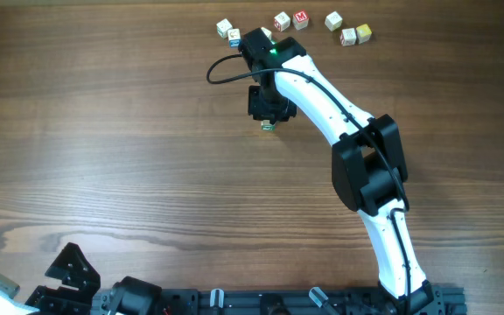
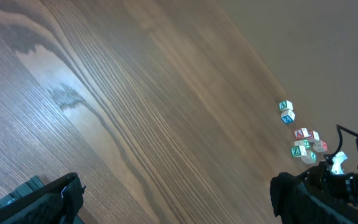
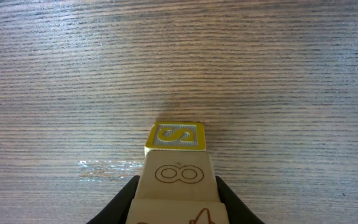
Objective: Form a tower
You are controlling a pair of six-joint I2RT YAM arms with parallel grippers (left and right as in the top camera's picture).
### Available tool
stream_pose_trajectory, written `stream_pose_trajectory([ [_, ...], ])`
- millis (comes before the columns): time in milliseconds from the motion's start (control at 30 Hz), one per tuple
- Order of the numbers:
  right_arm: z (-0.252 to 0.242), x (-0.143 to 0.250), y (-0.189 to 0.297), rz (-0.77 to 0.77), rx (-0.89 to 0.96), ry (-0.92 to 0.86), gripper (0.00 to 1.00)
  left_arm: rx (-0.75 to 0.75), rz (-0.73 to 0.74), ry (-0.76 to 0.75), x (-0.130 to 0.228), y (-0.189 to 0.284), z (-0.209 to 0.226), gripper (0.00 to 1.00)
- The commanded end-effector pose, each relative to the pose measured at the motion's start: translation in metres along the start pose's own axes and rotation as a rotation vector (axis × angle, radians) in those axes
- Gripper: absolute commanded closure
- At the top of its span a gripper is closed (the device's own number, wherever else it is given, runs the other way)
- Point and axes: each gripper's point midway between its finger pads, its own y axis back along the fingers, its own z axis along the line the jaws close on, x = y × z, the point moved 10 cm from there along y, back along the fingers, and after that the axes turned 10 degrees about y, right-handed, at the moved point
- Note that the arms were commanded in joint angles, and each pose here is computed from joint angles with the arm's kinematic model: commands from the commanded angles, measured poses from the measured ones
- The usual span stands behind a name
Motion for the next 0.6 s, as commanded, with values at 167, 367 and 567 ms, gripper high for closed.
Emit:
stream_pose_trajectory([
  [167,0.0007,-0.0045,0.0076,-0.03,-0.011,0.007,0.87,-0.004,-0.018,0.015,-0.0006,0.0003,0.0011,0.0],
  [367,0.0011,-0.004,0.0076,-0.026,-0.017,0.007,0.87,-0.004,-0.018,0.015,-0.0006,0.0002,0.0011,0.0],
  [567,0.0007,-0.0031,0.0075,-0.019,-0.014,0.008,0.87,-0.004,-0.018,0.015,-0.0006,0.0002,0.0011,0.0],
])
